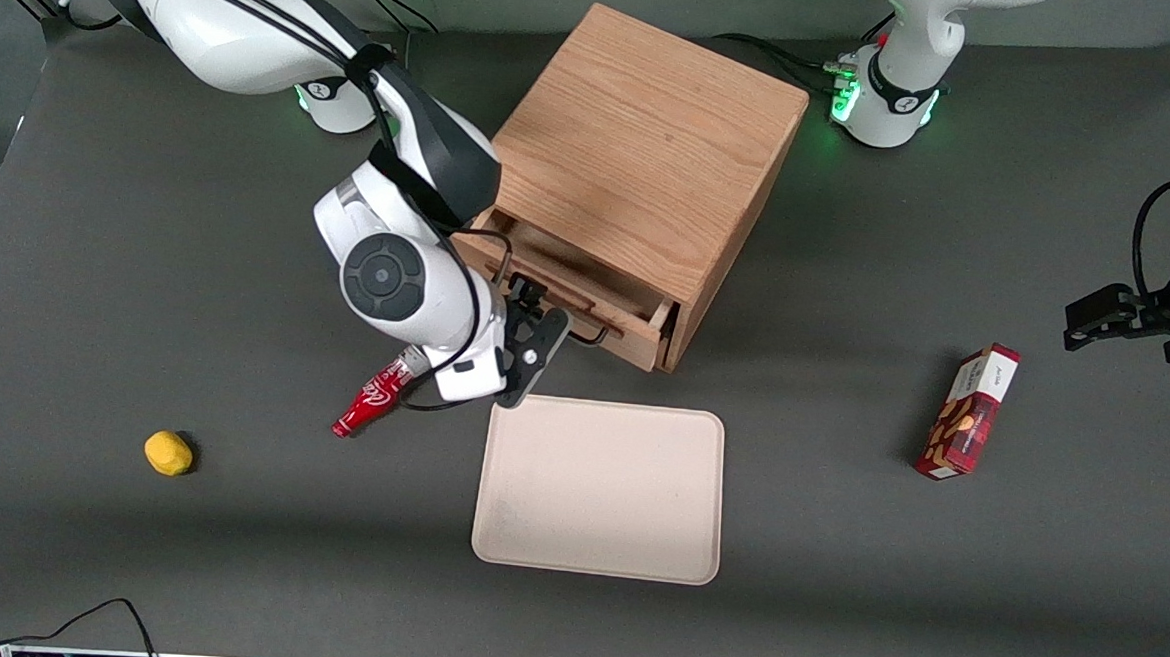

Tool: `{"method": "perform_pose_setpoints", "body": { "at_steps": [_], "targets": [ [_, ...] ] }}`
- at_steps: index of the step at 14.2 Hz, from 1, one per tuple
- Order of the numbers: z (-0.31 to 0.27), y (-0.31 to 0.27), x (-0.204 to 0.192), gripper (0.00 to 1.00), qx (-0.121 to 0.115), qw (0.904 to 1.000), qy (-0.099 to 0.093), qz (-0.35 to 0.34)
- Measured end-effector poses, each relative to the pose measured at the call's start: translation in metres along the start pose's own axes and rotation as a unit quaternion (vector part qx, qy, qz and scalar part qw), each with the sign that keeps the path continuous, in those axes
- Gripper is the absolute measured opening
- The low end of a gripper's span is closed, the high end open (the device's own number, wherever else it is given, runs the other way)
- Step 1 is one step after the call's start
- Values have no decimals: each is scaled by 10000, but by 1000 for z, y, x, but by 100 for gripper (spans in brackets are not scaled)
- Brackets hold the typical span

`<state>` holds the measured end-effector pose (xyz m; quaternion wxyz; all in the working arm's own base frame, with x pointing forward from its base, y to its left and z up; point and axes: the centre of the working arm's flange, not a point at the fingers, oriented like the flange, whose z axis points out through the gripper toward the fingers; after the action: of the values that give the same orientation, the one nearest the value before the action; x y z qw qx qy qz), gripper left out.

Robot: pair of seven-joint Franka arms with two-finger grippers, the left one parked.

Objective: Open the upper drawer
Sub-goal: 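Pull the upper drawer outward from the cabinet with the right gripper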

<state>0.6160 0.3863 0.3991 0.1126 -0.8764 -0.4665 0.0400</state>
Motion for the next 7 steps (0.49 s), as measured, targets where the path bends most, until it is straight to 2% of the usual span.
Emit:
{"method": "perform_pose_setpoints", "body": {
  "at_steps": [2,7],
  "targets": [
    [-6,16,0,100,-71,9999,100,73],
    [-12,59,2,100,-439,9971,602,129]
  ]
}}
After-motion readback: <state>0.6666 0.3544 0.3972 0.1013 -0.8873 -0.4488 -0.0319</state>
